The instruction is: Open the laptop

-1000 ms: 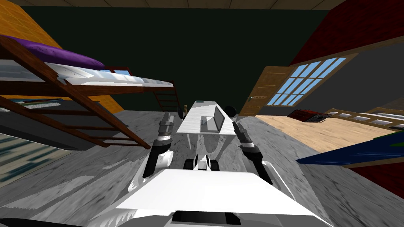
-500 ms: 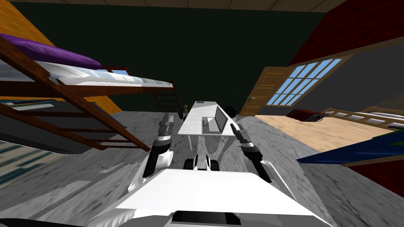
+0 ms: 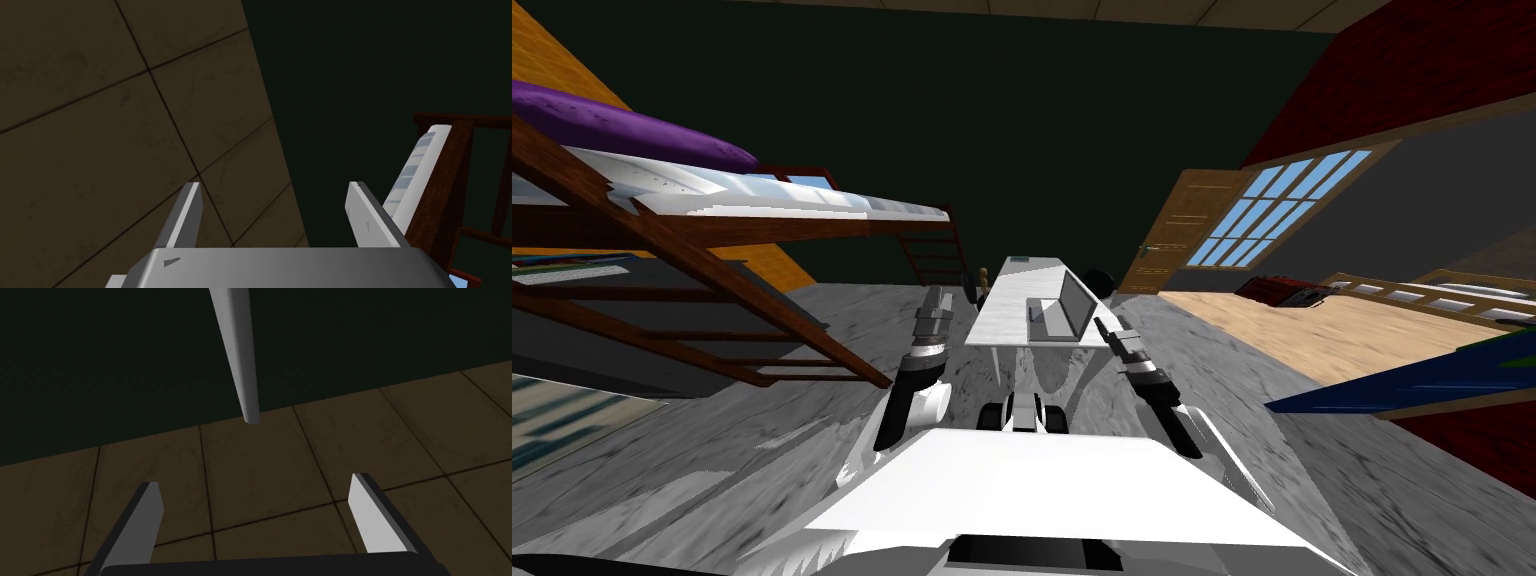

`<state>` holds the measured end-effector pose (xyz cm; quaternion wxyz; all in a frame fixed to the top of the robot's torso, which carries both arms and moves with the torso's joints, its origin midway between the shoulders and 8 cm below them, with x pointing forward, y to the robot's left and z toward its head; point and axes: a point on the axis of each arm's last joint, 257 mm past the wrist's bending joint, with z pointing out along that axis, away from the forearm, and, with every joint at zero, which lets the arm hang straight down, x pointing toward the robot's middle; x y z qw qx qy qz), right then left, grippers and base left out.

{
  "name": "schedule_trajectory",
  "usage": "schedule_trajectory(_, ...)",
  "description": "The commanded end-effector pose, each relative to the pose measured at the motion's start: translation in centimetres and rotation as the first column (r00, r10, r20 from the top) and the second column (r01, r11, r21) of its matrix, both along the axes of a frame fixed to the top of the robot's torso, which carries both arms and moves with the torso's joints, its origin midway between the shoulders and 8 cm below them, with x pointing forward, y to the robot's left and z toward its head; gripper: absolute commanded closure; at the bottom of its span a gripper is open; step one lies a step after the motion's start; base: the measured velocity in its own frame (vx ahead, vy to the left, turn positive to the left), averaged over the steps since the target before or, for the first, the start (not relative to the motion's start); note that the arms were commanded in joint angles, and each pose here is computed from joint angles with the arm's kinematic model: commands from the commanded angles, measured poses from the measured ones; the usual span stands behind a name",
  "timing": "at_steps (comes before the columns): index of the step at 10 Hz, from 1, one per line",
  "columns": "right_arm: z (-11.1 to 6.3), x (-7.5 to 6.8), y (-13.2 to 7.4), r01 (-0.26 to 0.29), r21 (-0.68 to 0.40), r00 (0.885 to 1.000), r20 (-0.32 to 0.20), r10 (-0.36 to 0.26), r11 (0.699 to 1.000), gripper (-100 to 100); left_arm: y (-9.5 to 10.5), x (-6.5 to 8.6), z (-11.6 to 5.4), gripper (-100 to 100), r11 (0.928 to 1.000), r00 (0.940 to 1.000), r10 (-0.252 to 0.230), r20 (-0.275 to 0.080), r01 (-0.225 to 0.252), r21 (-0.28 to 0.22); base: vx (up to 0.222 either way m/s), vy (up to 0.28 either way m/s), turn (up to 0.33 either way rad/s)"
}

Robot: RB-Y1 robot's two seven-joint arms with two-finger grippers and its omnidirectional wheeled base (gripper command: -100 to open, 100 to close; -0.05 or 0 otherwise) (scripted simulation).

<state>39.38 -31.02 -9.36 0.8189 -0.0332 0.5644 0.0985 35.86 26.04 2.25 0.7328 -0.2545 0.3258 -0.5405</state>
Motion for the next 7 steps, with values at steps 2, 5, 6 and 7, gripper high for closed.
schedule_trajectory(2, -1.8, 0.5, -1.4, 0.054, -0.183, 0.998, -0.031, -0.060, 0.982, -100, 0.0, 0.0, 0.0, 0, 1.0000, 1.0000, 0.000, 0.000, 0.000, 0.000, 0.039, 0.077, -0.025)
schedule_trajectory(5, -3.5, 1.0, -3.0, 0.095, -0.352, 0.992, -0.050, -0.120, 0.931, -100, 0.0, 0.0, 0.0, 0, 1.0000, 1.0000, 0.000, 0.000, 0.000, 0.000, 0.046, 0.079, -0.033)
schedule_trajectory(6, -4.1, 1.2, -3.6, 0.107, -0.408, 0.989, -0.054, -0.141, 0.907, -100, 0.0, 0.0, 0.0, 0, 1.0000, 1.0000, 0.000, 0.000, 0.000, 0.000, 0.054, 0.100, -0.029)
schedule_trajectory(7, -4.7, 1.3, -4.3, 0.118, -0.462, 0.985, -0.057, -0.162, 0.879, -100, 0.0, 0.0, 0.0, 0, 1.0000, 1.0000, 0.000, 0.000, 0.000, 0.000, 0.054, 0.089, -0.034)
